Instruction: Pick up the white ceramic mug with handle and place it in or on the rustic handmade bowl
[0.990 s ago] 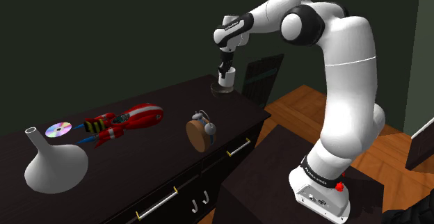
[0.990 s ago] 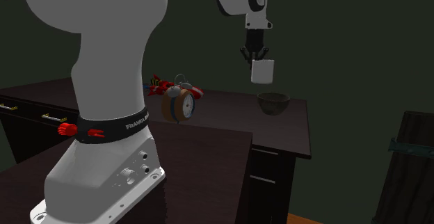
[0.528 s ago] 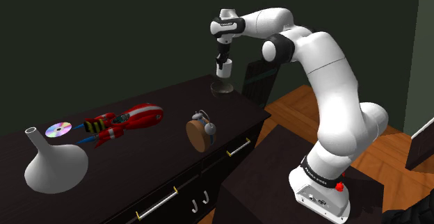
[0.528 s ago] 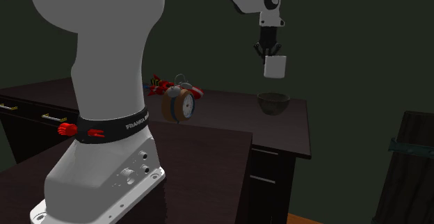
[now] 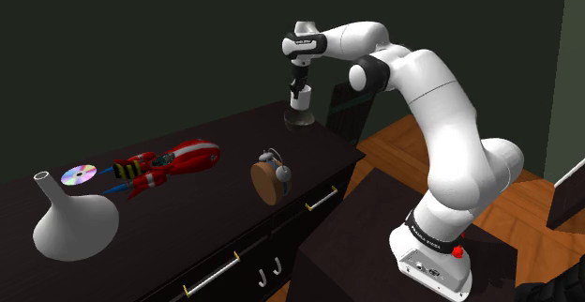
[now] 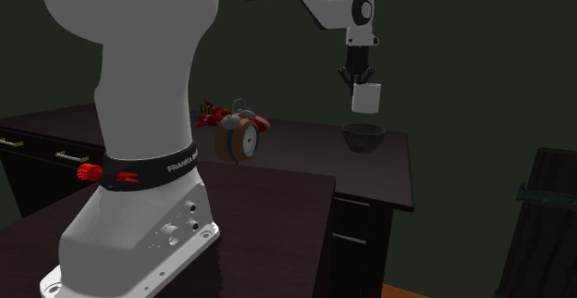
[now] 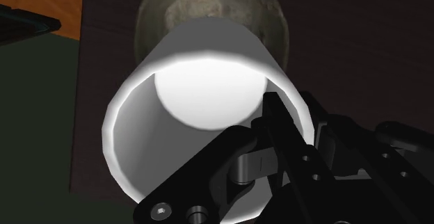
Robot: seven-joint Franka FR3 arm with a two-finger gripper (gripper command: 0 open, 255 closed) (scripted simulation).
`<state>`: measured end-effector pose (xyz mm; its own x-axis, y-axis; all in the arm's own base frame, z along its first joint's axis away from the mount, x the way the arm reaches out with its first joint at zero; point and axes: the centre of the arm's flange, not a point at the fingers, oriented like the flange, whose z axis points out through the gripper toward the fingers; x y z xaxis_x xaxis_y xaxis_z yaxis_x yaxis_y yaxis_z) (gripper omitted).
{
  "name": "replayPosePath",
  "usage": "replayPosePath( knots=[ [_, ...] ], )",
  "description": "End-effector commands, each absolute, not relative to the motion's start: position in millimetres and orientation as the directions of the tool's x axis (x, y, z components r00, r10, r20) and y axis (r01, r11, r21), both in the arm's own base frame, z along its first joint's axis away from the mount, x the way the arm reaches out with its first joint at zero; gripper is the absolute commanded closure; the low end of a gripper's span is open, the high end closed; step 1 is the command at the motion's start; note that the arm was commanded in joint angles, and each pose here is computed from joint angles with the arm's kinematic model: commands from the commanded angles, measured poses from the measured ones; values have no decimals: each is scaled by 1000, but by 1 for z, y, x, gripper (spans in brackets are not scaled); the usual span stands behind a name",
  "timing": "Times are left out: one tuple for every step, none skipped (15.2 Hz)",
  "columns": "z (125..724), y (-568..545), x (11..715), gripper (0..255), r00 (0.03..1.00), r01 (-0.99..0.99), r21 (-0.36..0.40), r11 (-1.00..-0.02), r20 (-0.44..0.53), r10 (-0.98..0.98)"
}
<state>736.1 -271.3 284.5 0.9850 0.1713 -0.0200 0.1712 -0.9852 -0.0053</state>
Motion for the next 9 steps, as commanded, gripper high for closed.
replayPosePath(
  knots=[
    [275,-271,736,255,985,171,-5,-985,-19,171],
    [270,-271,736,255,985,171,-5,-985,-19,171],
    [264,-271,736,255,985,171,-5,-985,-19,171],
    [259,-271,736,255,985,171,-5,-985,-19,171],
    [254,-271,736,255,985,171,-5,-985,-19,171],
    [249,-271,736,255,985,171,-5,-985,-19,171],
    [243,-271,736,255,985,171,-5,-985,-19,171],
    [238,-271,736,255,985,171,-5,-985,-19,171],
    [233,-271,736,255,985,171,-5,-985,-19,171]
  ],
)
